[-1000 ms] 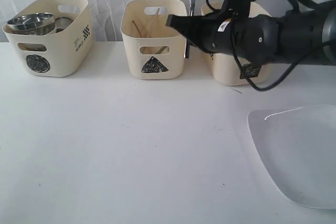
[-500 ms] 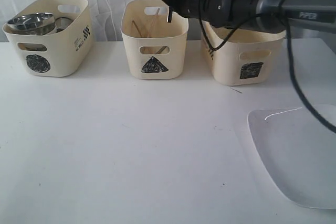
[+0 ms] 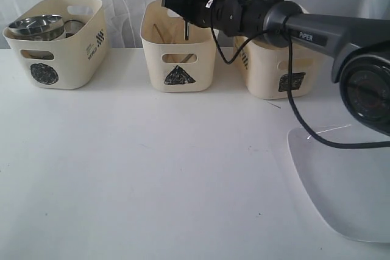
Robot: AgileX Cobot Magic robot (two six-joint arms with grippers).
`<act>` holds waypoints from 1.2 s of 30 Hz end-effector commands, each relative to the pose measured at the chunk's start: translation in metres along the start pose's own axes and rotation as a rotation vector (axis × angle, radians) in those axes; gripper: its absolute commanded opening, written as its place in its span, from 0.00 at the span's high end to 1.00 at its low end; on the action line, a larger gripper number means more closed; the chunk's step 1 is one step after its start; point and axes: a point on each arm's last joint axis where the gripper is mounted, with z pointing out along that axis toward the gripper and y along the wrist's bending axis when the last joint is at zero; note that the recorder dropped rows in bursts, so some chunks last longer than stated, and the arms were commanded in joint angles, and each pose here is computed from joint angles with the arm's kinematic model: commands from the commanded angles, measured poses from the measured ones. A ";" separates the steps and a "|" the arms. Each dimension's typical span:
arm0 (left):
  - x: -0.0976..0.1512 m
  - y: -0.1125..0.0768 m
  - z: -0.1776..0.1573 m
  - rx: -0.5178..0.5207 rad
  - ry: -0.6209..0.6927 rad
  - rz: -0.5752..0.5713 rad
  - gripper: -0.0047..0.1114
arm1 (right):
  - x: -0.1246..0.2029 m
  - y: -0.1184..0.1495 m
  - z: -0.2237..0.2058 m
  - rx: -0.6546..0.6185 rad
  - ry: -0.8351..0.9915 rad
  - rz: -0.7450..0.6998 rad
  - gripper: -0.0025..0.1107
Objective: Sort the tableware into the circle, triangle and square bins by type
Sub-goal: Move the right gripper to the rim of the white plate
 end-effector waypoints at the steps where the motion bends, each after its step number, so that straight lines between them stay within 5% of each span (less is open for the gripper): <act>1: 0.001 0.000 0.000 -0.001 -0.006 -0.010 0.96 | -0.012 -0.006 -0.006 0.015 0.024 -0.013 0.74; 15: 0.001 0.000 0.000 -0.001 -0.006 -0.010 0.96 | -0.050 -0.021 -0.094 0.085 0.199 -0.227 0.74; 21: 0.001 0.000 0.000 -0.001 -0.006 -0.010 0.96 | -0.033 -0.032 -0.161 0.176 0.436 -0.406 0.74; 28: 0.001 0.000 0.000 -0.001 -0.006 -0.010 0.96 | 0.029 -0.025 -0.241 0.284 0.784 -0.710 0.74; 33: 0.001 0.000 0.000 -0.001 -0.006 -0.010 0.96 | 0.103 0.015 -0.294 0.305 0.992 -0.950 0.51; 36: 0.001 0.000 0.000 -0.001 -0.006 -0.010 0.96 | 0.129 0.019 -0.308 0.381 1.022 -0.936 0.48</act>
